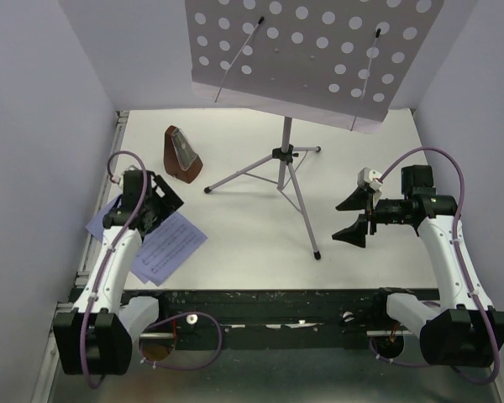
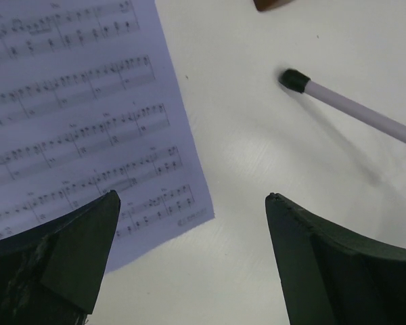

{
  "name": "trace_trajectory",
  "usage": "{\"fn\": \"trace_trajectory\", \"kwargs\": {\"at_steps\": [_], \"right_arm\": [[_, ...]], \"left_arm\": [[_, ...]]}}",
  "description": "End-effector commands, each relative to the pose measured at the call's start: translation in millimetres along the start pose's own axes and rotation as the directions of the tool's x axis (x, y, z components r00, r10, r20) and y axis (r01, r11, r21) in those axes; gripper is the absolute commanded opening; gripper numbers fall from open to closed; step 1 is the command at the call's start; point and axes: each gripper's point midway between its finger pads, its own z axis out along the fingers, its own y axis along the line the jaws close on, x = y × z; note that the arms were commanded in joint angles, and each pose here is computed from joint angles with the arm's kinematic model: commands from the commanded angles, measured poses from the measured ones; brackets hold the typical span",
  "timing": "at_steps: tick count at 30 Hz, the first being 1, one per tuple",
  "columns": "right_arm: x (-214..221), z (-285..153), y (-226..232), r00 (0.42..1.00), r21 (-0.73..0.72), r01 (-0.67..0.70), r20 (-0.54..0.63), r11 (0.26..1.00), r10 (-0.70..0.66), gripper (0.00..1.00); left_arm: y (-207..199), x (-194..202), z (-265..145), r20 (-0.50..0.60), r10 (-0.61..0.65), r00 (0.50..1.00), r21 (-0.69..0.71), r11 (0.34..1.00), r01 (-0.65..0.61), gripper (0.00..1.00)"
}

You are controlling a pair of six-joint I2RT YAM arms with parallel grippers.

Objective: Set up the instrument practice props

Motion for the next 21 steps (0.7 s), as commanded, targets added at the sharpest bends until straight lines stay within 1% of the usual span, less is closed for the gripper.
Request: {"fn": "trace_trajectory", "kwargs": {"at_steps": [1, 2, 3, 5, 7, 8, 10, 12, 13, 15, 17, 21], "right_arm": [[-14.2, -2.4, 4.3, 0.999, -0.017, 0.029, 0.040, 0.999, -0.028, 1.00], [-13.7, -2.1, 4.9, 0.999, -0.019, 0.028, 0.039, 0.999, -0.027, 1.00], [-13.6, -2.2, 5.3, 0.999, -0.019, 0.031, 0.039, 0.999, -0.030, 1.00], [-14.3, -2.7, 5.5, 0.999, -0.015, 0.037, 0.038, 0.999, -0.036, 1.00], [-14.4, -2.6, 4.8, 0.999, -0.016, 0.035, 0.037, 0.999, -0.035, 0.99], [-13.8, -2.8, 4.9, 0.999, -0.015, 0.032, 0.037, 0.999, -0.031, 1.00], [-14.5, -2.7, 5.4, 0.999, -0.019, 0.031, 0.040, 0.999, -0.030, 1.00], [-14.5, -2.4, 5.5, 0.999, -0.022, 0.027, 0.042, 0.999, -0.026, 1.00], [-14.8, -2.1, 5.9, 0.999, -0.025, 0.027, 0.043, 0.999, -0.026, 1.00], [-14.2, -1.9, 5.3, 0.999, -0.027, 0.025, 0.042, 0.999, -0.023, 1.00], [-12.7, -2.2, 4.0, 0.999, -0.024, 0.020, 0.034, 1.000, -0.019, 1.00], [-11.8, -1.9, 2.6, 1.000, -0.025, 0.011, 0.030, 1.000, -0.010, 0.99]], "left_arm": [[22.3, -43.9, 5.3, -0.010, 0.149, 0.989, -0.023, 0.989, -0.149, 0.99], [40.0, -48.6, 8.4, -0.027, 0.090, 0.996, -0.101, 0.991, -0.092, 0.99], [62.1, -48.8, 11.0, -0.040, 0.011, 0.999, -0.200, 0.980, -0.019, 0.99], [95.6, -41.4, 14.4, -0.029, -0.164, 0.986, -0.332, 0.932, 0.145, 0.99], [117.4, -31.5, 18.3, 0.008, -0.284, 0.959, -0.366, 0.892, 0.267, 0.99], [125.2, -29.9, 18.5, 0.035, -0.323, 0.946, -0.368, 0.876, 0.313, 0.99], [137.8, -34.5, 14.7, 0.106, -0.360, 0.927, -0.376, 0.848, 0.373, 0.99], [150.8, -44.5, 6.8, 0.170, -0.337, 0.926, -0.428, 0.821, 0.377, 0.99], [154.6, -47.5, 5.2, 0.179, -0.325, 0.929, -0.449, 0.813, 0.371, 0.99], [160.2, -50.4, 6.5, 0.167, -0.307, 0.937, -0.482, 0.804, 0.349, 0.99], [164.2, -44.8, 13.2, 0.129, -0.323, 0.937, -0.497, 0.797, 0.343, 0.99], [163.5, -31.7, 26.0, 0.103, -0.395, 0.913, -0.471, 0.789, 0.395, 0.97]]}}
